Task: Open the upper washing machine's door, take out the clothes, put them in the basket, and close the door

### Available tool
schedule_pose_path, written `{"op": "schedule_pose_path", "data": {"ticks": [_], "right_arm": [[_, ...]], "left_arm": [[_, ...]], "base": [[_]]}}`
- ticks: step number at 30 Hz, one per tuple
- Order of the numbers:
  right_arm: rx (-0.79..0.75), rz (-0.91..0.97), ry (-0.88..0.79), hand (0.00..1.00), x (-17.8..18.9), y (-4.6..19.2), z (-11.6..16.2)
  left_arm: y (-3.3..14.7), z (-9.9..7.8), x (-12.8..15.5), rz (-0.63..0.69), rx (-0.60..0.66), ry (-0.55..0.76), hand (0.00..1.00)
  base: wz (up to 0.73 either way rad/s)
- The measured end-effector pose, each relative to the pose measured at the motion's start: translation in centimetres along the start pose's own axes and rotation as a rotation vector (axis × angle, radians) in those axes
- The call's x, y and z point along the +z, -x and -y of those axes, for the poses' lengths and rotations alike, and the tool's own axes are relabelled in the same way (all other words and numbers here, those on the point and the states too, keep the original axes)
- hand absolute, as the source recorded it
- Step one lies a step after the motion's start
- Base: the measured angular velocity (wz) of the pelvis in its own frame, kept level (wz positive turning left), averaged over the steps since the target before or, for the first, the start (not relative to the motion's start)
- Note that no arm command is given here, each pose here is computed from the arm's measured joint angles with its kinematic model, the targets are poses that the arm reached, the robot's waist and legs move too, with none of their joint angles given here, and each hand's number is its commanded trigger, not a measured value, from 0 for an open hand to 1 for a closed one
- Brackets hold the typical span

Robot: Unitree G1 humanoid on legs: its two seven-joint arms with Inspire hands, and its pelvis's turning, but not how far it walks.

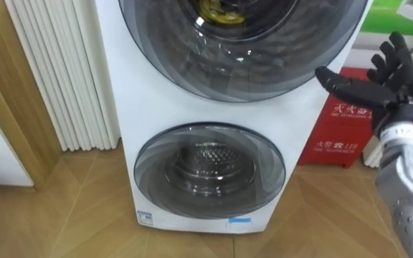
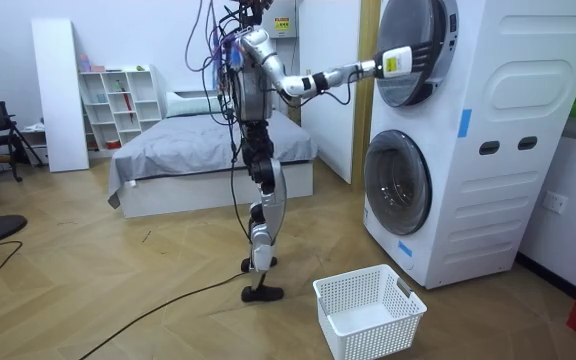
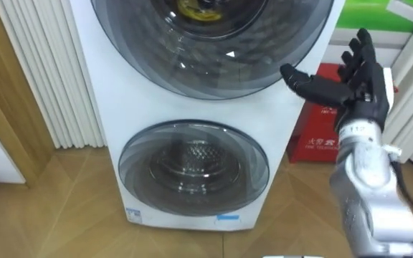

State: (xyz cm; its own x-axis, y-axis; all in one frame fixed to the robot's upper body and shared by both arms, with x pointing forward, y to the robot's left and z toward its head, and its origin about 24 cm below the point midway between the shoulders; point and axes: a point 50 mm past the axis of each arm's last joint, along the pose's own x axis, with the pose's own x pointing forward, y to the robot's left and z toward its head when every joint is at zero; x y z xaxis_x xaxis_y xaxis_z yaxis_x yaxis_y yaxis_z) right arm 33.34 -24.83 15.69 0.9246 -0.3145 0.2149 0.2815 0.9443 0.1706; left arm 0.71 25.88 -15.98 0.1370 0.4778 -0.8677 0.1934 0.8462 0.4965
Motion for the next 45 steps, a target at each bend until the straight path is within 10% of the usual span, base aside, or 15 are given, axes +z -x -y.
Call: {"op": "schedule_pose_path", "data": {"ticks": [30,45], "right_arm": [[0.028,-0.227,-0.047,0.0,-2.9,-2.1,3.9],[0.139,-0.179,0.231,0.0,-2.8,-0.4,1.8]], "left_arm": [[-0.4,-2.0,1.1,0.042,0.051,-0.078,0.0],[-0.5,-2.0,1.8,0.053,0.021,-0.086,0.0]], "base": [[0.05],[-0.13]]}}
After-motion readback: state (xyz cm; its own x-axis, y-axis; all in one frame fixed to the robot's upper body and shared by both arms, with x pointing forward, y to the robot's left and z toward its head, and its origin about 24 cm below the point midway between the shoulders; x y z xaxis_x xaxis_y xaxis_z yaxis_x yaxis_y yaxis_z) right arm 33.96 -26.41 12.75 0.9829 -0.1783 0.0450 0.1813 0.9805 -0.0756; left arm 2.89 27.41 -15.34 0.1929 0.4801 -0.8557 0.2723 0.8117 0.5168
